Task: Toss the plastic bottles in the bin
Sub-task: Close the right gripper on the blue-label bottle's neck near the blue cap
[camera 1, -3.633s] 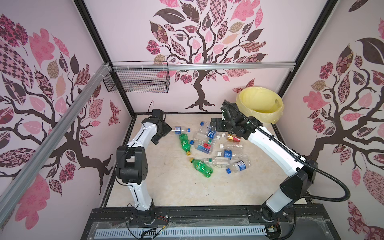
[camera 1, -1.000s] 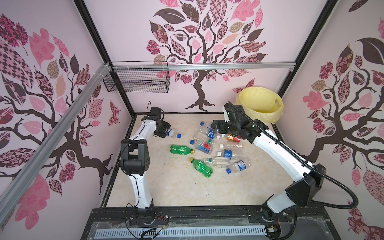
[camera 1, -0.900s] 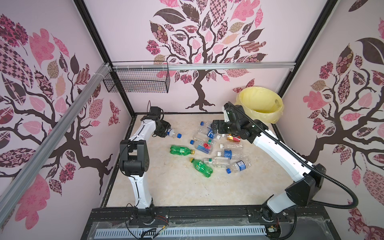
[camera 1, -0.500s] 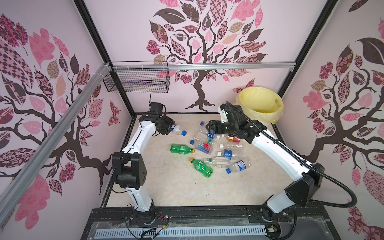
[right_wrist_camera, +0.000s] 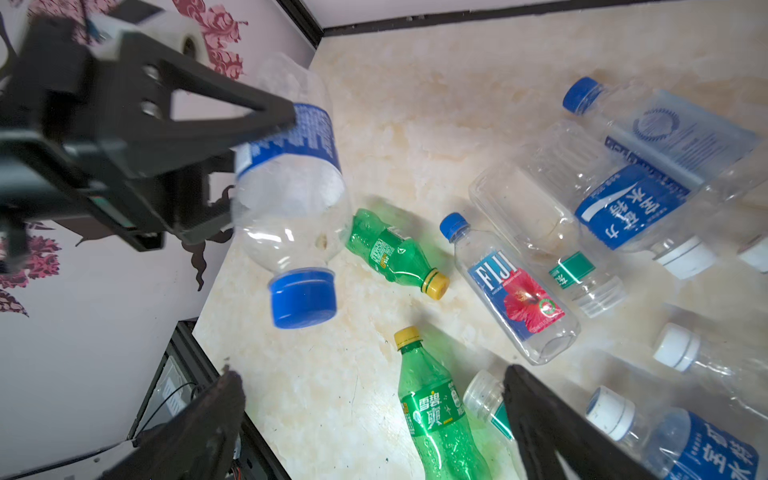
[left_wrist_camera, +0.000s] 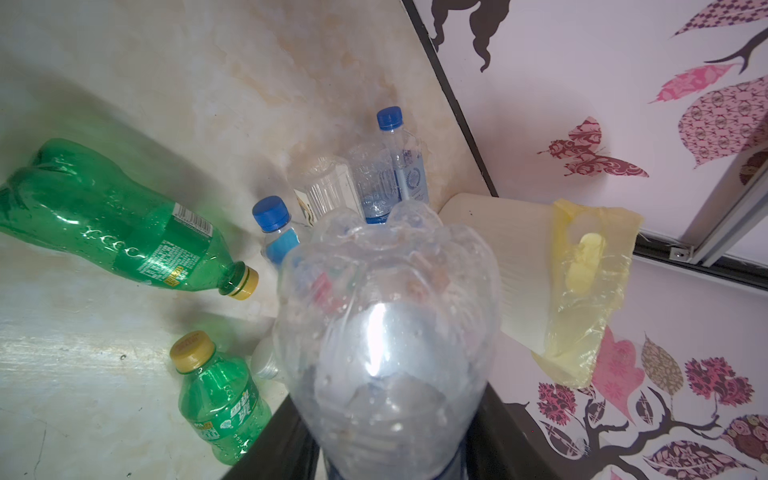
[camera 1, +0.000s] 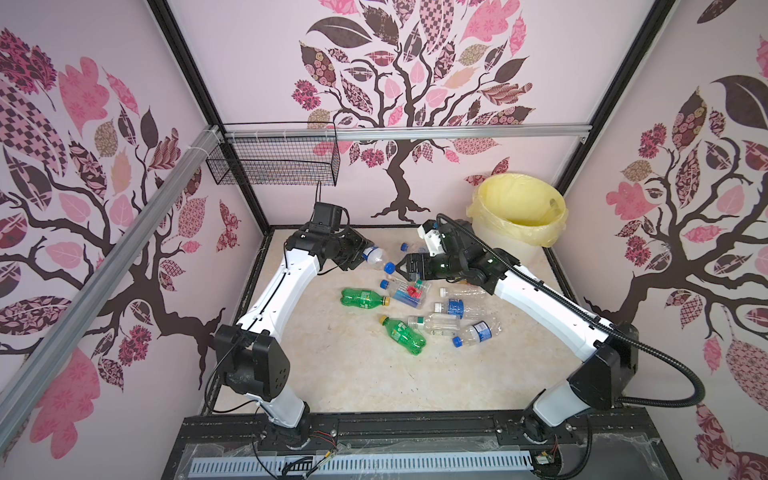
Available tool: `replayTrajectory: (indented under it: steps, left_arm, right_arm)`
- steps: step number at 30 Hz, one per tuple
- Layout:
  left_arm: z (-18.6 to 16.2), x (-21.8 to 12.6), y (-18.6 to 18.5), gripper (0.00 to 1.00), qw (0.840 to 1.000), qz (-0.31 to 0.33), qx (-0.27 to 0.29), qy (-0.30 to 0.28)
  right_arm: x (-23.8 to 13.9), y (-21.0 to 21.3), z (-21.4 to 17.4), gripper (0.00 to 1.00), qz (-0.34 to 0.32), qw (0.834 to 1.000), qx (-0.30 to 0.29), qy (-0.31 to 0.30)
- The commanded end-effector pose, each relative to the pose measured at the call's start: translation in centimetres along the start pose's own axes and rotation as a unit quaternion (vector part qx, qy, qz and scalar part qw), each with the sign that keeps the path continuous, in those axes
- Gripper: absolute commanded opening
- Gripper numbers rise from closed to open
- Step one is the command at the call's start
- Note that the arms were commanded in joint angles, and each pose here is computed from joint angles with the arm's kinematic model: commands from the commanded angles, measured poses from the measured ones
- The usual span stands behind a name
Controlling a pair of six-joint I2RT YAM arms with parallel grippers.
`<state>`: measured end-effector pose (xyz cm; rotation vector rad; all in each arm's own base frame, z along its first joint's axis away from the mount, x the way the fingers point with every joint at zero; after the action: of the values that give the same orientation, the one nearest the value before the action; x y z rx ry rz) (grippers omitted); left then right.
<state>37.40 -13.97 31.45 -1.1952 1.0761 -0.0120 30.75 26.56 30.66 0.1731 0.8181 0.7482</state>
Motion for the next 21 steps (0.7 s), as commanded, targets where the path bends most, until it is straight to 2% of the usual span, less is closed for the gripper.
replayTrajectory:
  steps: [1,4,15,21]
  left_arm:
    - [-1.0,-0.9,-0.5,0.50,1.000,-0.025,0.004,0.006]
    - [-1.6,-1.1,-0.8,0.50,0.999,-0.031,0.013,0.005]
    - [-2.5,-0.5,-0.6,0.50,0.999,-0.038,0.016,0.015]
    - [-2.8,-0.7,-1.0,0.50,0.999,-0.048,0.015,0.016]
  right_arm:
    - [-0.9,1.4,0.6,0.96,0.038,0.999,-0.014,-0.019]
    - [-0.7,2.1,0.6,0.92,0.062,0.998,-0.021,-0.022]
    - [0.1,2.6,0.5,0.83,0.070,0.997,-0.031,-0.018]
    - [0.7,2.6,0.7,0.68,0.073,0.997,-0.031,-0.013]
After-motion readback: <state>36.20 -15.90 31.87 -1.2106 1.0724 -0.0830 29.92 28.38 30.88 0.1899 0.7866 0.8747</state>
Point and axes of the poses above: each gripper's point midway between its finger pads, its own x axis out along the fingers, its own y axis along the line the jaws close on, z = x × y, the point moved 7 cm from there along -x, back along the fingers, and after that the axes turned 8 degrees about -x, right-handed, at the moved point
